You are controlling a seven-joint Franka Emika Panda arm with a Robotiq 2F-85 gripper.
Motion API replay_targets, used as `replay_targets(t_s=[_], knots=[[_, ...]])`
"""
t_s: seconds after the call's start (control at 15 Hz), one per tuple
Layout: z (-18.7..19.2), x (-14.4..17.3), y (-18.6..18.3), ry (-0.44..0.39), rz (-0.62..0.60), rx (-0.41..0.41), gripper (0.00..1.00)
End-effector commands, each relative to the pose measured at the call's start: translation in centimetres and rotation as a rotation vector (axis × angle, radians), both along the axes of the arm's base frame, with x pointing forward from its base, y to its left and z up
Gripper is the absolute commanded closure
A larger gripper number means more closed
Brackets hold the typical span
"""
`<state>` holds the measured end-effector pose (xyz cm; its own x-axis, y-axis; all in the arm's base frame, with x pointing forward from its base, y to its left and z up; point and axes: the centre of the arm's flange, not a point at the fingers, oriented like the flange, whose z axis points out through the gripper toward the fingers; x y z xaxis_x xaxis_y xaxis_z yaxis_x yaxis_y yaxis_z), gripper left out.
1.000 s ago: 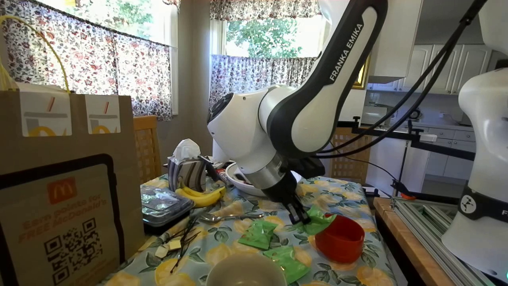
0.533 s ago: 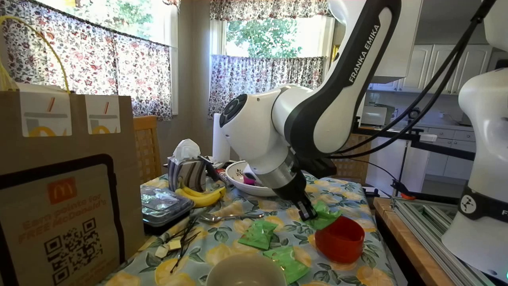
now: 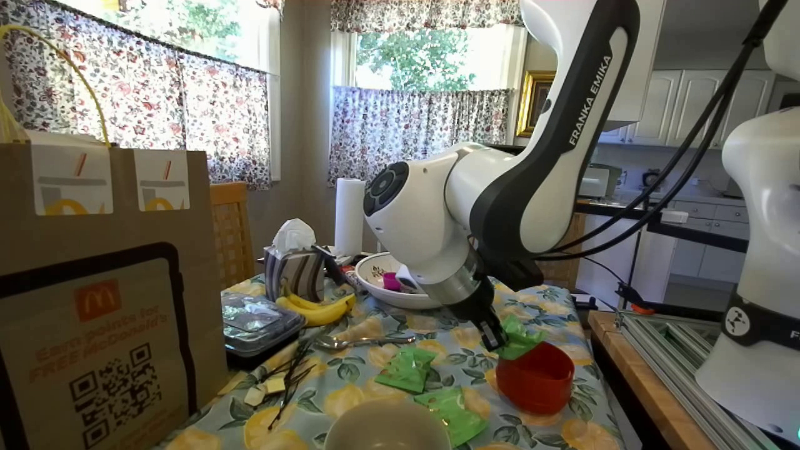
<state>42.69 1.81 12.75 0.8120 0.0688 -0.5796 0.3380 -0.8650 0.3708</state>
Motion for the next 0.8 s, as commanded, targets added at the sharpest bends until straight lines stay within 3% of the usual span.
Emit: replay_targets(t_s=[0.0, 0.53, 0.6, 0.73], knots=[[0.2, -1.8, 0.3, -0.018, 0.031, -0.028, 1.00], [0.1, -3.7, 0.8, -0.031, 0.039, -0.073, 1.00], [0.1, -3.9, 0.9, -0.032, 0.038, -0.071, 0.74], [0.2, -4.0, 1.1, -0.037, 0.032, -0.067, 0.67]])
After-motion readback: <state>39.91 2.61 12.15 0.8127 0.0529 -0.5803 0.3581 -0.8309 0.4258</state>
